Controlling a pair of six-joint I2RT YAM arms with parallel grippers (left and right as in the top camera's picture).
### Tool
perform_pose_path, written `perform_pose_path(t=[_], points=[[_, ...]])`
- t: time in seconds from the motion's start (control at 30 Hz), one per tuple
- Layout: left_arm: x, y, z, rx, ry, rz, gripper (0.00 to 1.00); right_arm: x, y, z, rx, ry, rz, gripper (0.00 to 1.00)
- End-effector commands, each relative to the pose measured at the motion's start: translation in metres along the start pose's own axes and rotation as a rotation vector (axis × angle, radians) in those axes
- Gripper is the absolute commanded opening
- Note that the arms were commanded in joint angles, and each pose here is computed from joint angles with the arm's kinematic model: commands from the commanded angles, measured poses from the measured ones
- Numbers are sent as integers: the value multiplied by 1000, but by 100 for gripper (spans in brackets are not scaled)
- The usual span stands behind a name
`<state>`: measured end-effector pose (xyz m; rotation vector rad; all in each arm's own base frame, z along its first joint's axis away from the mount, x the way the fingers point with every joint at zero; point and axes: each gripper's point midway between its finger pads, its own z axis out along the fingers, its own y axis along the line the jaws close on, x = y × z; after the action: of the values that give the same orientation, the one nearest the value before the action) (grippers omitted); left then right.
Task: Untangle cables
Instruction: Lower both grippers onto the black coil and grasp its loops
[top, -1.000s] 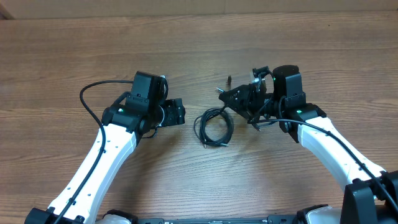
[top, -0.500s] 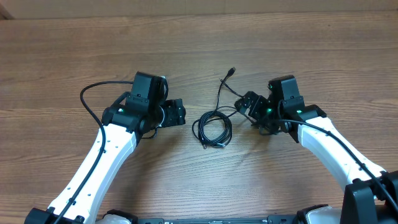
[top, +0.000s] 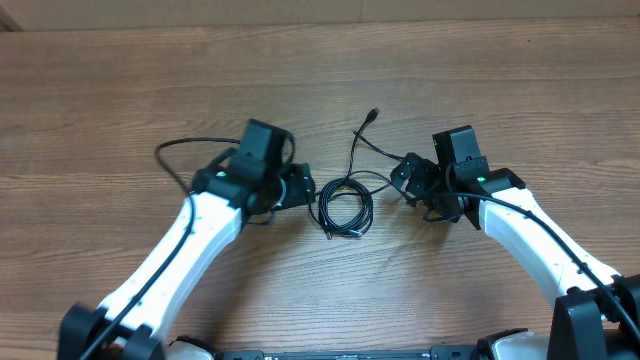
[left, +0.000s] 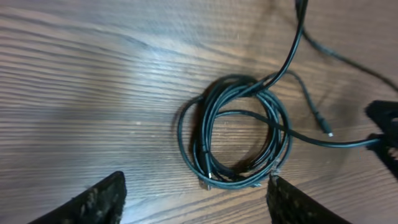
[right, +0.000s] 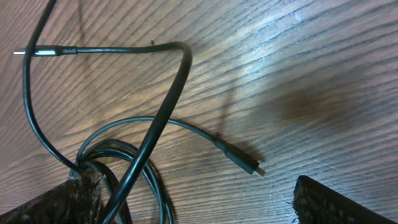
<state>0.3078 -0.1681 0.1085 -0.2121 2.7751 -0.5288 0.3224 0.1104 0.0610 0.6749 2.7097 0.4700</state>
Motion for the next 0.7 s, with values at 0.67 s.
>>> perform_pose_path(t=[0.67], points=[[25, -13, 97, 40, 178, 1, 34, -2, -2, -3, 21, -7, -3, 100]])
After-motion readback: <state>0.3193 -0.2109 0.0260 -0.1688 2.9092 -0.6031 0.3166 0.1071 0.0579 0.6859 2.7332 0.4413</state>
